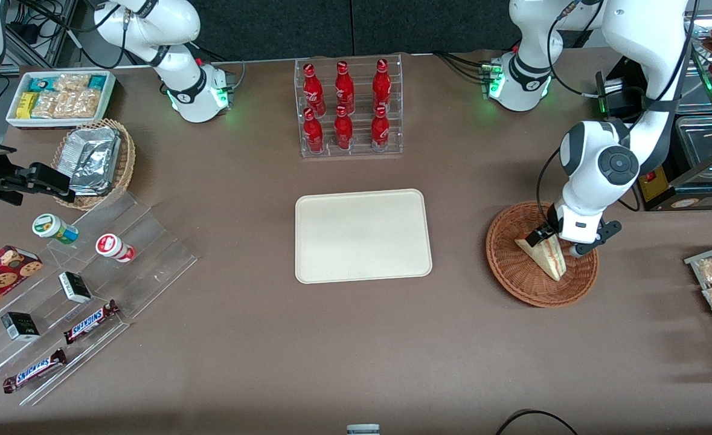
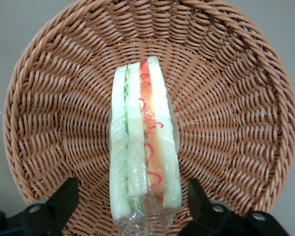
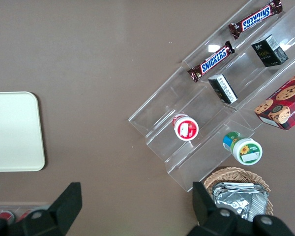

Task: Place sandwich from basket to tray
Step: 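Lower the open left gripper around the sandwich's upright edge, then close the left gripper on the sandwich and lift it, then carry the sandwich with the left gripper over the white tray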

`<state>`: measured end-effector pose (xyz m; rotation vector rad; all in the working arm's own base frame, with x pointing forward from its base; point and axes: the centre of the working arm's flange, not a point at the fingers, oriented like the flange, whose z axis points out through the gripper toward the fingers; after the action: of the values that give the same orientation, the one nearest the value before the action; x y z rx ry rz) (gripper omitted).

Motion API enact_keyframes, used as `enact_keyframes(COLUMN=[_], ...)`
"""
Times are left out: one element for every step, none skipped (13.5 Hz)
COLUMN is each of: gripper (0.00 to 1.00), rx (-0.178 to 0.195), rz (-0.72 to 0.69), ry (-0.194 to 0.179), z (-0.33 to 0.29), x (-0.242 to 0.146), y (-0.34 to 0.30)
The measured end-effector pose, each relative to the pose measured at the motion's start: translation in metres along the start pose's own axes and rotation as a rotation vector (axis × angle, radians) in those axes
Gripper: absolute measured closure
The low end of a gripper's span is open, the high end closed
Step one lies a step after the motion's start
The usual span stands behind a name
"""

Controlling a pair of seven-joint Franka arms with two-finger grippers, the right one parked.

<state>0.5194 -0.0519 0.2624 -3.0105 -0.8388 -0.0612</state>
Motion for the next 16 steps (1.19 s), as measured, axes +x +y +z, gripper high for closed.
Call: enact_keyframes(gripper=[0.04, 0.11, 0.24, 0.34, 0.46, 0.58, 0.66, 0.72, 0.75, 0.77, 0.81, 0.86, 0.86, 0.86, 0.86, 0.86], rx=[-0.001, -0.002, -0.002, -0.003, -0.005, -0.006, -0.007, -0.008, -0.009, -0.011, -0.015, -0.019, -0.019, -0.010, 0.003, 0.016], rz=[0.000, 0.000, 0.000, 0.000, 0.000, 0.000, 0.000, 0.000, 0.000, 0.002, 0.006, 0.012, 0.019, 0.032, 0.052, 0.077], ry=[0.001, 0.002, 0.003, 0.004, 0.006, 0.007, 0.008, 0.009, 0.011, 0.013, 0.019, 0.024, 0.023, 0.011, -0.005, -0.022], z=[0.000, 0.000, 0.000, 0.000, 0.000, 0.000, 0.000, -0.001, -0.001, -0.003, -0.006, -0.011, -0.018, -0.027, -0.040, -0.056], x=[0.000, 0.000, 0.000, 0.000, 0.000, 0.000, 0.000, 0.001, 0.001, 0.001, 0.000, 0.000, -0.001, -0.003, -0.006, -0.011], y=[0.000, 0.000, 0.000, 0.000, 0.000, 0.000, 0.000, 0.000, 0.001, 0.002, 0.004, 0.007, 0.010, 0.016, 0.027, 0.040])
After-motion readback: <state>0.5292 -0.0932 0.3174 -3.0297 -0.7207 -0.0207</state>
